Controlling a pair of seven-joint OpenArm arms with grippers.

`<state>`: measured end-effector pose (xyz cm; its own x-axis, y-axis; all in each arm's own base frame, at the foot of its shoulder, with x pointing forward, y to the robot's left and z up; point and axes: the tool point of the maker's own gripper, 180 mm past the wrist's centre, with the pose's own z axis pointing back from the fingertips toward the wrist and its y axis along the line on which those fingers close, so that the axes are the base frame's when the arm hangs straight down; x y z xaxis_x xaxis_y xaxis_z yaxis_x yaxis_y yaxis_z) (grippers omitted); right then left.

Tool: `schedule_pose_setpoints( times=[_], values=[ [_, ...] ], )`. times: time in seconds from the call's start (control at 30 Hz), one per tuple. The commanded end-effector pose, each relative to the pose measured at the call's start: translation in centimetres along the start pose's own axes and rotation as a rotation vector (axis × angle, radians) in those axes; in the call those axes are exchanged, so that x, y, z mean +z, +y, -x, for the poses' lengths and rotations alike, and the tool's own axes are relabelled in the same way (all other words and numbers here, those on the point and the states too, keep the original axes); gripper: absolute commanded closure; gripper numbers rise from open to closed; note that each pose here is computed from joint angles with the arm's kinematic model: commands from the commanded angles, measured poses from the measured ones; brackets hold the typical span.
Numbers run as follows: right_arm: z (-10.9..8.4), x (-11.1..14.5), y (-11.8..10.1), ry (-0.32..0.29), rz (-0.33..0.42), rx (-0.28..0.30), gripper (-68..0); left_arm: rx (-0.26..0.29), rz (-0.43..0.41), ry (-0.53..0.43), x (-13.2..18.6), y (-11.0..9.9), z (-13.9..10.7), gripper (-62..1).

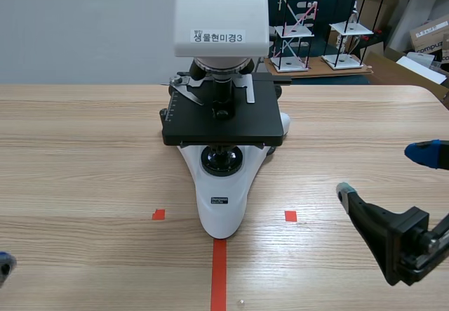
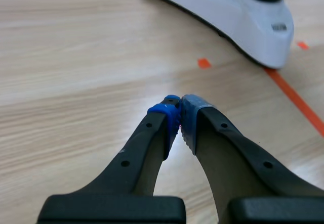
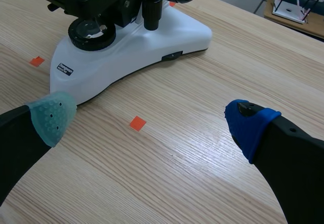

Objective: Point at the diaphragm

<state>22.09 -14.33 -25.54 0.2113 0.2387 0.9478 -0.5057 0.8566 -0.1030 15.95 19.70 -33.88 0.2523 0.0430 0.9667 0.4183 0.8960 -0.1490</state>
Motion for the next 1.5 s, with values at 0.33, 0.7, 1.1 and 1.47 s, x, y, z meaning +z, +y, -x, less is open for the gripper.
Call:
schedule_pose_setpoints(
  times=[0.33,0.7,1.1,1.47],
  values=[
    [-0.9,0.0,-0.3,-0.029,0.003,0.011,-65.5,-0.003,0.206,-0.242,-3.4,-4.3,0.5,-4.0],
    [-0.9,0.0,-0.3,-0.028,0.003,0.011,-65.5,0.022,0.259,-0.316,-7.8,-7.0,0.6,-4.1],
    [-0.8,0.0,-0.3,-0.024,0.003,0.011,-65.5,-0.024,0.286,-0.398,-11.4,-8.2,-0.9,-4.0],
    [-0.8,0.0,-0.3,-0.022,0.003,0.011,-65.5,-0.065,0.332,-0.434,-13.1,-10.4,-1.6,-4.0]
  ],
)
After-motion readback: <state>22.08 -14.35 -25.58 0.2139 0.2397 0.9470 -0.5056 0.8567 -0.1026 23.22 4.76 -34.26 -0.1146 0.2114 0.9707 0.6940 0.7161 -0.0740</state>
